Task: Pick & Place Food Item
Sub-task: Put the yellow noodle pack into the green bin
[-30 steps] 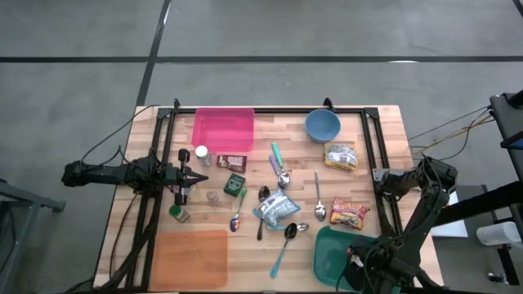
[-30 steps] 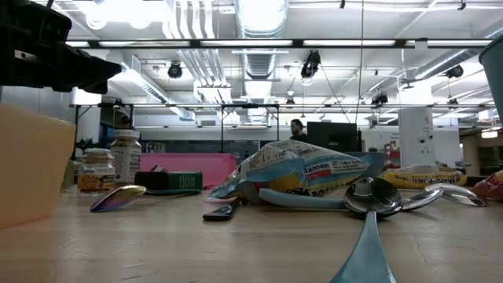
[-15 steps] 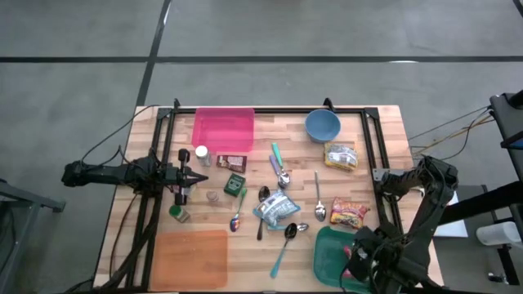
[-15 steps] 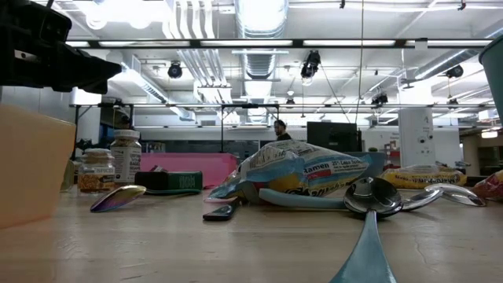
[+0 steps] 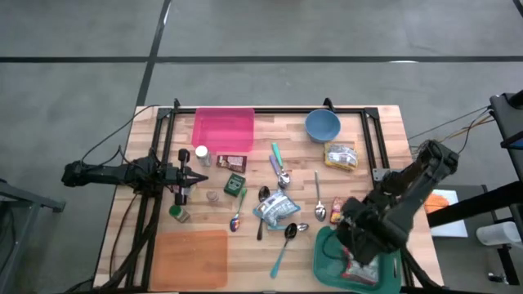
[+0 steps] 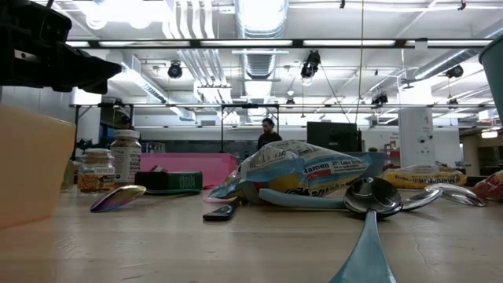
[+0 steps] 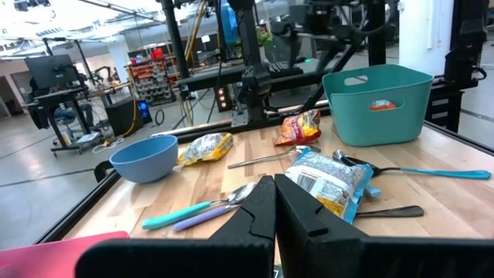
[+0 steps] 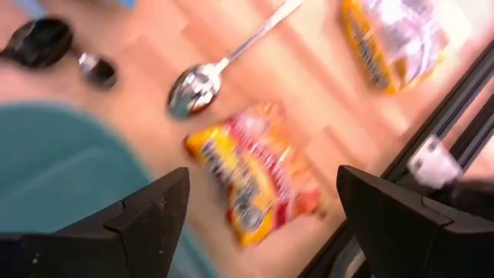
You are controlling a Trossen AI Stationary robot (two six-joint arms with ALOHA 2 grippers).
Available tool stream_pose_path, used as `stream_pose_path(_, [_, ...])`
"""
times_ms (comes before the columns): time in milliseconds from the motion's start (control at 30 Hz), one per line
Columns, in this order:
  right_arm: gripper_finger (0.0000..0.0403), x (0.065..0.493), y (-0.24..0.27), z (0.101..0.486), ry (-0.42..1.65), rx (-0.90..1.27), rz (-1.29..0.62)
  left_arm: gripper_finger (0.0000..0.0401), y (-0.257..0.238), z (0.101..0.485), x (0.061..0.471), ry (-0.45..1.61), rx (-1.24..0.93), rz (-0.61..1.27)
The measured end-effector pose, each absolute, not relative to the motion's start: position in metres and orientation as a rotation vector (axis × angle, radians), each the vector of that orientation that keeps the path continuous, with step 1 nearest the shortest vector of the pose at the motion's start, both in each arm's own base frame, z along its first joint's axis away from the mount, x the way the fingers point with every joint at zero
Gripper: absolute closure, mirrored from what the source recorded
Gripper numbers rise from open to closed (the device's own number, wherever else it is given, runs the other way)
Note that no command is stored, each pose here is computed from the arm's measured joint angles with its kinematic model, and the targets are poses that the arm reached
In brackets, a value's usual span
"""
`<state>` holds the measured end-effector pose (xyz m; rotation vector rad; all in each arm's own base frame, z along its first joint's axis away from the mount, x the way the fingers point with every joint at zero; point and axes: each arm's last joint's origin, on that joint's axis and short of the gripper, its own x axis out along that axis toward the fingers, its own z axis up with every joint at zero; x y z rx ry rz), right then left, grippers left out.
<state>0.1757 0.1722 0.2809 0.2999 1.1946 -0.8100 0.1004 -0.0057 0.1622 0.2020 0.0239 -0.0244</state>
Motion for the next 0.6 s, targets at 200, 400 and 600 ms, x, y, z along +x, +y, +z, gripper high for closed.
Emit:
stream_pose_path(200, [0.0077,0.181,0.122,0.279,1.186,0.284,-0.889,0.0401,-0.006,0.162,0.1,0.024,0.202,-0.024])
stream_pose_path(400, [0.0077,0.181,0.077,0.272,1.2,0.305,-1.001,0.0401,-0.006,0.162,0.1,0.024,0.202,-0.025])
stream_pose_path(600, [0.0077,0.183,0.048,0.26,1.197,0.332,-1.053,0.0401,-0.006,0.162,0.1,0.024,0.202,-0.024])
